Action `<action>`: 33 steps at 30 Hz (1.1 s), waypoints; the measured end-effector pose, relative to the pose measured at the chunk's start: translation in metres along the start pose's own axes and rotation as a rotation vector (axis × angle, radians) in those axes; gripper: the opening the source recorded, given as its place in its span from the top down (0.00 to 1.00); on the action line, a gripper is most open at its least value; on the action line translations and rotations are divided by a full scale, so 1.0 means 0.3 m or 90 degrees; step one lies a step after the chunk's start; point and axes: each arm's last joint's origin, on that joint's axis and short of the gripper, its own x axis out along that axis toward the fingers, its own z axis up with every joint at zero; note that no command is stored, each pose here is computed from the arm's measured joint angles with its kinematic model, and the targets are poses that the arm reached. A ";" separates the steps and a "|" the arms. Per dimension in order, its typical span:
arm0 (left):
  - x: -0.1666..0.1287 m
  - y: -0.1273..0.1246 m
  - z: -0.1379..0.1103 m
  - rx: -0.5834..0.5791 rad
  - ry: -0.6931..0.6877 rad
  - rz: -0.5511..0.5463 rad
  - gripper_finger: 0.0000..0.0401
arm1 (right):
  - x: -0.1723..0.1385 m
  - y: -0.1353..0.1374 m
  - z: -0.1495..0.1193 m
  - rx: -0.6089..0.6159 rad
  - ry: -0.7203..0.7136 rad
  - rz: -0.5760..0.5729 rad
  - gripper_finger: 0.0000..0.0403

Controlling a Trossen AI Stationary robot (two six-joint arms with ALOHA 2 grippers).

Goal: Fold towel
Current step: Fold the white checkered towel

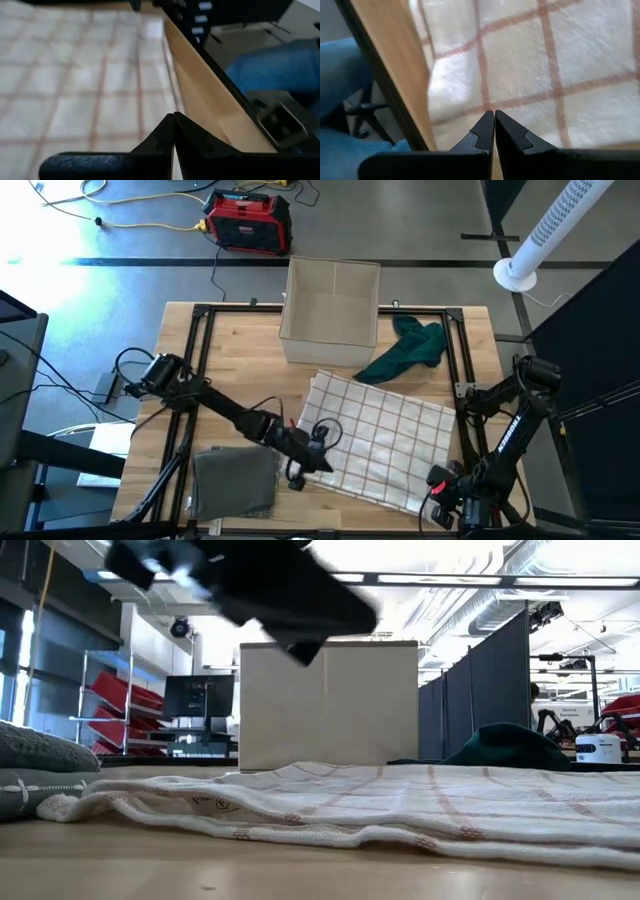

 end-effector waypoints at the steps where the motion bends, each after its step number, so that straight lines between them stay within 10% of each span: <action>1: 0.021 0.002 0.001 0.001 0.003 -0.006 1.00 | 0.000 -0.001 -0.001 0.006 0.006 -0.003 1.00; 11: 0.288 -0.079 -0.083 0.011 0.075 -0.118 1.00 | 0.000 -0.030 0.003 0.029 0.003 -0.062 1.00; 33: 0.299 -0.115 -0.117 -0.012 0.110 -0.107 1.00 | 0.064 -0.036 0.029 0.011 0.079 -0.129 1.00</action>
